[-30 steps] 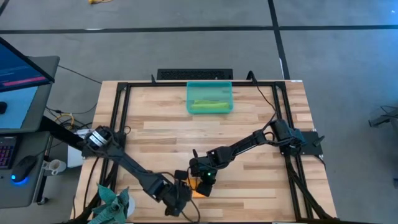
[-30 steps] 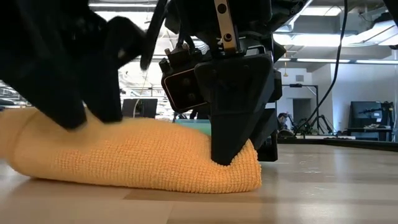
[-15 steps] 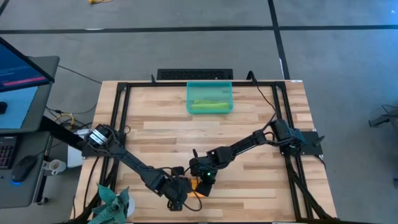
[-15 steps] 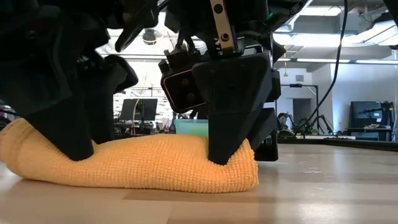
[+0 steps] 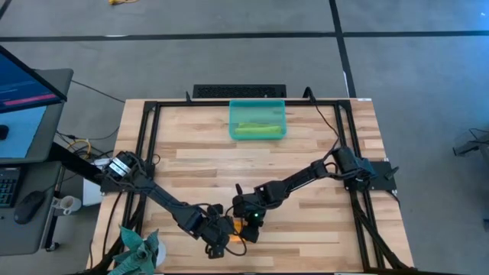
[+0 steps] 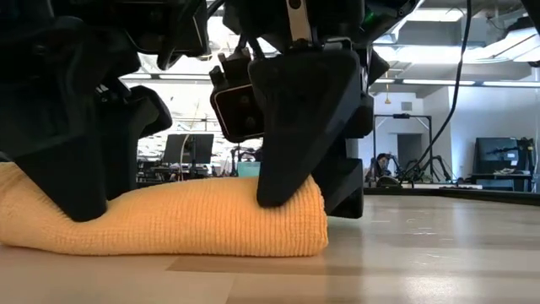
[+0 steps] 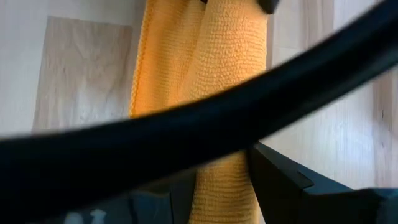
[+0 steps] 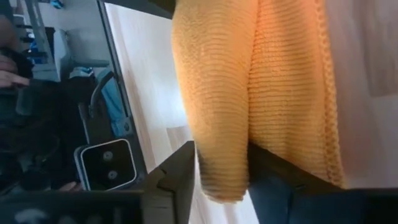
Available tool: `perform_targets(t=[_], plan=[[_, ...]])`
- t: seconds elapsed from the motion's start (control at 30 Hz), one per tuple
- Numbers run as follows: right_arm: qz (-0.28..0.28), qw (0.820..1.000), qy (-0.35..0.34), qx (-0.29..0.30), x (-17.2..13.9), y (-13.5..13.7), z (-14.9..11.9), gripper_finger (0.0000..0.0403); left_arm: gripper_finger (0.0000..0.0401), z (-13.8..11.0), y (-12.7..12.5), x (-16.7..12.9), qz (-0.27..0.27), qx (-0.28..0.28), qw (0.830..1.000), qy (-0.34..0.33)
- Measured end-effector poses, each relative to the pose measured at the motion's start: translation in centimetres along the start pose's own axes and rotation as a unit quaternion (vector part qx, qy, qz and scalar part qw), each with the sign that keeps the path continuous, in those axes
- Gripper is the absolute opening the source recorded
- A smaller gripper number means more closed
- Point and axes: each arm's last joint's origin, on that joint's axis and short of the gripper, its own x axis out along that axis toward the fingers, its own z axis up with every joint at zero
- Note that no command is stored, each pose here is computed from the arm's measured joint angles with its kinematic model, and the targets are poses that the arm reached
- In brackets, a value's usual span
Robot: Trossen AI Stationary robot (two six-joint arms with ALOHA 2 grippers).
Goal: Roll microfiber towels into tight, uniform cylinder then place into a basket
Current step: Roll the yellow microfiber towel
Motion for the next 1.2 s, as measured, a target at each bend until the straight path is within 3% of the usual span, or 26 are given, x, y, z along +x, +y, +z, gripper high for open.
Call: perform_targets(t=[0.17, 0.37, 0.6, 0.83, 1.03, 1.2], plan=[[0.018, 1.000, 0.006, -0.002, -0.4, 0.0, 0.3, 0.0181, 0.0138, 0.1, 0.2, 0.1, 0.001, -0.025, 1.000, 0.001], [0.009, 1.000, 0.006, -0.028, -1.2, 0.5, 0.0, 0.0179, 0.0138, 0.2, 0.2, 0.1, 0.003, -0.073, 0.997, -0.002], [-0.080, 0.996, 0.020, -0.041, -3.5, 1.2, -1.5, 0.0167, 0.0138, 0.1, 0.3, 0.1, 0.006, -0.103, 0.995, -0.004], [-0.182, 0.981, 0.015, -0.069, -5.9, 2.4, -3.2, 0.0164, 0.0138, 0.3, 0.4, 0.2, 0.007, -0.107, 0.994, -0.011], [-0.222, 0.960, 0.026, -0.166, -6.6, 3.8, -5.4, 0.0158, 0.0138, 0.6, 0.4, 0.1, 0.022, -0.099, 0.994, -0.039], [-0.231, 0.956, 0.017, -0.181, -4.5, 2.8, -7.8, 0.0148, 0.0138, 0.7, 0.4, 0.2, 0.034, -0.097, 0.993, -0.056]])
